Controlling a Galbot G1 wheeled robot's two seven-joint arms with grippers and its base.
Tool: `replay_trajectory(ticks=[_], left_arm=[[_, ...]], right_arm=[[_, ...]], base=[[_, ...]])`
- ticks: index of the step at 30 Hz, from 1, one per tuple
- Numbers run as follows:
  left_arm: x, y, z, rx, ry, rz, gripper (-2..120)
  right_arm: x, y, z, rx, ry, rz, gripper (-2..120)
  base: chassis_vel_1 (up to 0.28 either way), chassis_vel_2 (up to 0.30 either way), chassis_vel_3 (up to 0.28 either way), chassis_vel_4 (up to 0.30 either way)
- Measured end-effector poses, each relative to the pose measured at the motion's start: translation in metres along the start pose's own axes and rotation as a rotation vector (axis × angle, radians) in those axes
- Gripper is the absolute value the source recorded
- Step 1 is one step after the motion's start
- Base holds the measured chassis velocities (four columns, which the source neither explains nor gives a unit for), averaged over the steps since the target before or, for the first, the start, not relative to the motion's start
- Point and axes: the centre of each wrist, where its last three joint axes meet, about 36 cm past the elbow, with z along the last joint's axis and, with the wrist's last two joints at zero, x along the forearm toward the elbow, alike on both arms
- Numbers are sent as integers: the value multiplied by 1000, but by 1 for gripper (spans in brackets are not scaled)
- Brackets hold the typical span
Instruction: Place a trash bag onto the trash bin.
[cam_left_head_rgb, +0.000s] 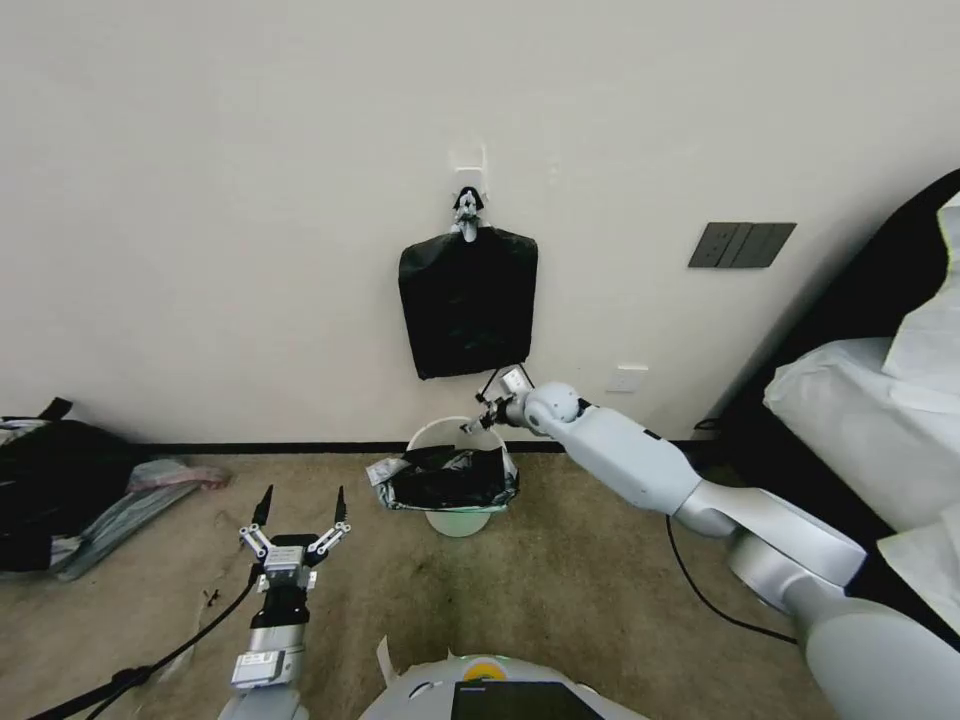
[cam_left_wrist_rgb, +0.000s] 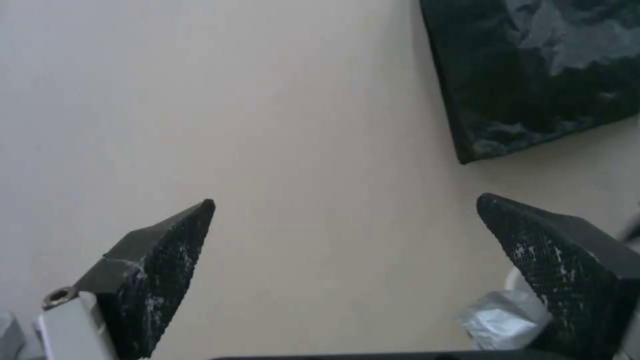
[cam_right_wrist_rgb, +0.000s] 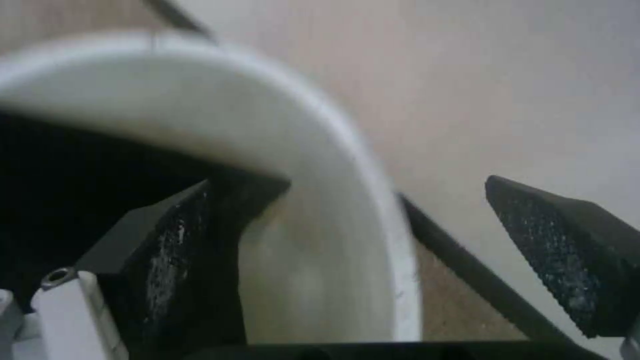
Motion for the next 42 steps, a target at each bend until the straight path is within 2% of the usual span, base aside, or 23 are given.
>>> replay_trajectory(ticks=[7, 10, 14, 15, 20, 21, 23, 26, 27, 33, 42], left_arm=[[-4, -2, 3, 21, 1, -34, 100], [-6, -5, 3, 33, -2, -47, 100], [-7, -12, 2, 56, -5, -53, 100], [-7, -12, 2, 56, -5, -53, 100], [-9, -13, -3, 64, -17, -53, 100], [-9, -13, -3, 64, -17, -53, 100], [-9, -13, -4, 63, -19, -54, 100], [-9, -13, -4, 65, -23, -63, 100], [-9, -13, -4, 65, -23, -63, 100], [-10, -14, -4, 72, -26, -67, 100], [-10, -13, -7, 80, -28, -68, 100]], right_arm=[[-17, -5, 5, 16, 42, -9, 100], [-18, -10, 6, 4, 45, -14, 96], [-22, -12, 12, 3, 59, -11, 76], [-22, -12, 12, 3, 59, -11, 76], [-28, -22, 21, -15, 75, 0, 55], [-28, -22, 21, -15, 75, 0, 55], [-28, -24, 23, -21, 78, -4, 44], [-30, -23, 24, -14, 80, -4, 33], [-30, -23, 24, -14, 80, -4, 33], [-33, -20, 24, -12, 81, -12, 9], [-32, -22, 30, -21, 78, -5, 7]], base=[[0, 0, 0, 0], [0, 0, 0, 0], [0, 0, 0, 0], [0, 0, 0, 0], [0, 0, 0, 0], [0, 0, 0, 0], [0, 0, 0, 0], [0, 0, 0, 0], [0, 0, 0, 0], [0, 0, 0, 0], [0, 0, 0, 0]])
